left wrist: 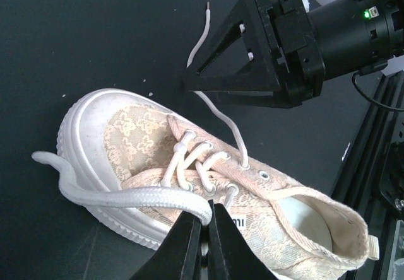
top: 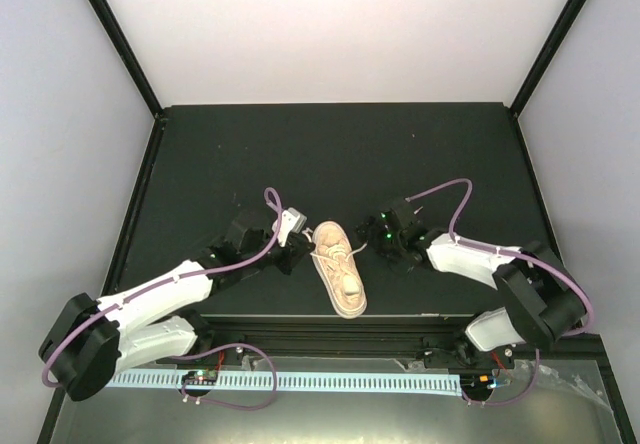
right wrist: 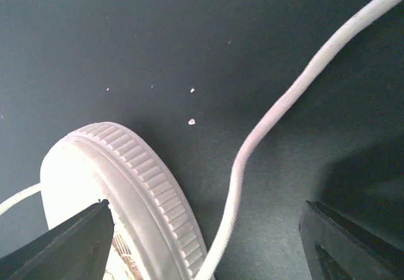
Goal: Tie the shoes
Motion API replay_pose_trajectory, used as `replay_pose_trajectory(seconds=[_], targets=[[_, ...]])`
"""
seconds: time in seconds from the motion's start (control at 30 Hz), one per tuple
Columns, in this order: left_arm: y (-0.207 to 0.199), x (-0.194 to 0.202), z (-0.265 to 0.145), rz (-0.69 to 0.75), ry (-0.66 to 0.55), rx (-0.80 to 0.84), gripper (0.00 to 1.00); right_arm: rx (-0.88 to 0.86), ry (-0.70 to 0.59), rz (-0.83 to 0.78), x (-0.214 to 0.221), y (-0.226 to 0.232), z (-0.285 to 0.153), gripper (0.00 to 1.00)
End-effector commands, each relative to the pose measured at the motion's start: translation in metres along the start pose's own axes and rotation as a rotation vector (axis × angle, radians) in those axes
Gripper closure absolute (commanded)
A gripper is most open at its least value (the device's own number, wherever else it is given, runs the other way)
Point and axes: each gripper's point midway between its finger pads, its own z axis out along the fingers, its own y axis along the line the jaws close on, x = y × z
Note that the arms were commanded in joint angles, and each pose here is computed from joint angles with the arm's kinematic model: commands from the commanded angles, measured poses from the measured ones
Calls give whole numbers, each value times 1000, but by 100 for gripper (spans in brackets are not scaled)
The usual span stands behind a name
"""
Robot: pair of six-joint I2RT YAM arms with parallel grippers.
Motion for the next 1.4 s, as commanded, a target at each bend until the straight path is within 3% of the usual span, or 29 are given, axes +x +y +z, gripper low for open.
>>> replay_pose_trajectory(seconds=[0.0, 0.13, 0.27, 0.33, 0.43, 0.5, 0.7, 0.9, 1.37], targets=[[-4, -8, 3, 31, -21, 16, 99, -70, 7, 47, -1, 15, 6, 18], [-3, -9, 2, 31, -24, 9, 98, -83, 36, 66, 4, 14, 14, 25], [-3, -11, 3, 24, -27, 9, 98, -95, 50, 70, 7, 15, 23, 41], [-6, -13, 3, 28, -28, 23, 98, -103, 33, 65, 3, 16, 24, 55], [-16, -13, 7, 56, -11, 87, 98, -149, -21, 36, -6, 24, 18, 87], [-22, -13, 13, 72, 10, 132, 98, -178, -50, -3, -10, 30, 11, 98], [-40, -21, 32, 116, 78, 262, 99, -291, -146, -239, -22, 63, -30, 99], [-49, -28, 45, 156, 123, 341, 98, -433, -156, -453, -13, 96, -72, 98], [-49, -35, 67, 114, 123, 371, 91, -558, -137, -540, -1, 116, -96, 98]])
